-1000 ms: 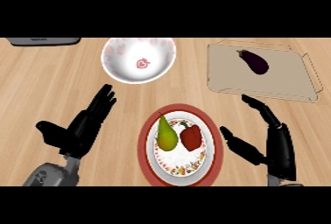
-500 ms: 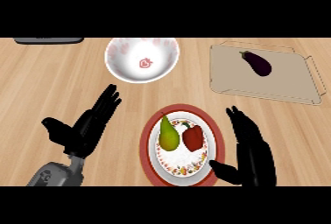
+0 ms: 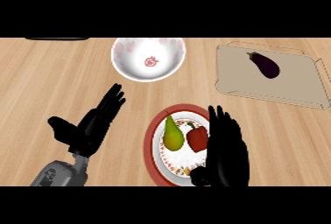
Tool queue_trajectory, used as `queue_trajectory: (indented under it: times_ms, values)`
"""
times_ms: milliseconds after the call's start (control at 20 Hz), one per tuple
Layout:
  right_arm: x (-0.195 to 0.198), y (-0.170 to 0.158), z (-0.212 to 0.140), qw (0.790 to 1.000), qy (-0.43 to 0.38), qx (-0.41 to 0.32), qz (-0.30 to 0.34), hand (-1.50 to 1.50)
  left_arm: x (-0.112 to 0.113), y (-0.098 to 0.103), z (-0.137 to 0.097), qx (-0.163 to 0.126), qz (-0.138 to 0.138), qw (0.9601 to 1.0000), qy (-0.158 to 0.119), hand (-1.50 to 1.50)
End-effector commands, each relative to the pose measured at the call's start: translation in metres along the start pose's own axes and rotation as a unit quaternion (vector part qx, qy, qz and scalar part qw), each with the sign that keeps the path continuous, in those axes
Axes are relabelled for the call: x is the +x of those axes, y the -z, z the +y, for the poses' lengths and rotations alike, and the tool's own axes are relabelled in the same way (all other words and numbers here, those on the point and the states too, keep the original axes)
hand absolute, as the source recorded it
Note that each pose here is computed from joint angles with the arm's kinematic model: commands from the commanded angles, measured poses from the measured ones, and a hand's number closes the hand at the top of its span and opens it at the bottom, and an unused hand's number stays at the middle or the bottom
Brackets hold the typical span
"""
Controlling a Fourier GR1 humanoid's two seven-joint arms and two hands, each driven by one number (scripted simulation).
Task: Pick the bell pepper from the plate and place it in the bowl
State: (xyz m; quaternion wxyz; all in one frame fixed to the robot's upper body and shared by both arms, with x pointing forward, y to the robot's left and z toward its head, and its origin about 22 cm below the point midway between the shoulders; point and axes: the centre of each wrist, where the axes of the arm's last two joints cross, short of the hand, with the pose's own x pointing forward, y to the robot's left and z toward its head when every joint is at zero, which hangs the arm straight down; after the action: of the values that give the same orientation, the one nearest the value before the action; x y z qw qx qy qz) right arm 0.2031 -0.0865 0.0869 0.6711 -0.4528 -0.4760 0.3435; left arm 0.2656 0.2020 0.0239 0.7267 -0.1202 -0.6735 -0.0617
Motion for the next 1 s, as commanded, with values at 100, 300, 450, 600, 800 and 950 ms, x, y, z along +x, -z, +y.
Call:
queue_trajectory:
  times_ms: [100, 300, 450, 600, 800, 950]
  values:
    - [0.028, 0.007, -0.006, 0.991, -0.040, 0.053, 0.112, -1.50, 0.001, 0.004, 0.002, -0.007, 0.006, 0.9999, 0.006, 0.00]
    - [0.032, 0.022, -0.009, 0.985, -0.058, 0.064, 0.149, -1.50, 0.002, 0.001, -0.002, -0.010, 0.000, 0.9999, 0.000, 0.00]
    - [0.031, 0.025, -0.007, 0.982, -0.074, 0.086, 0.153, -1.50, 0.003, -0.002, -0.006, -0.011, 0.002, 0.9999, -0.010, 0.00]
    - [0.028, 0.038, 0.006, 0.975, -0.080, 0.106, 0.177, -1.50, 0.008, 0.001, 0.015, -0.009, -0.001, 1.0000, 0.000, 0.00]
    - [0.028, 0.036, 0.021, 0.972, -0.089, 0.125, 0.178, -1.50, -0.006, -0.005, 0.000, -0.007, 0.005, 1.0000, 0.004, 0.00]
    - [0.040, 0.050, 0.019, 0.972, -0.096, 0.122, 0.174, -1.50, 0.009, 0.010, 0.000, -0.010, -0.001, 0.9999, -0.006, 0.00]
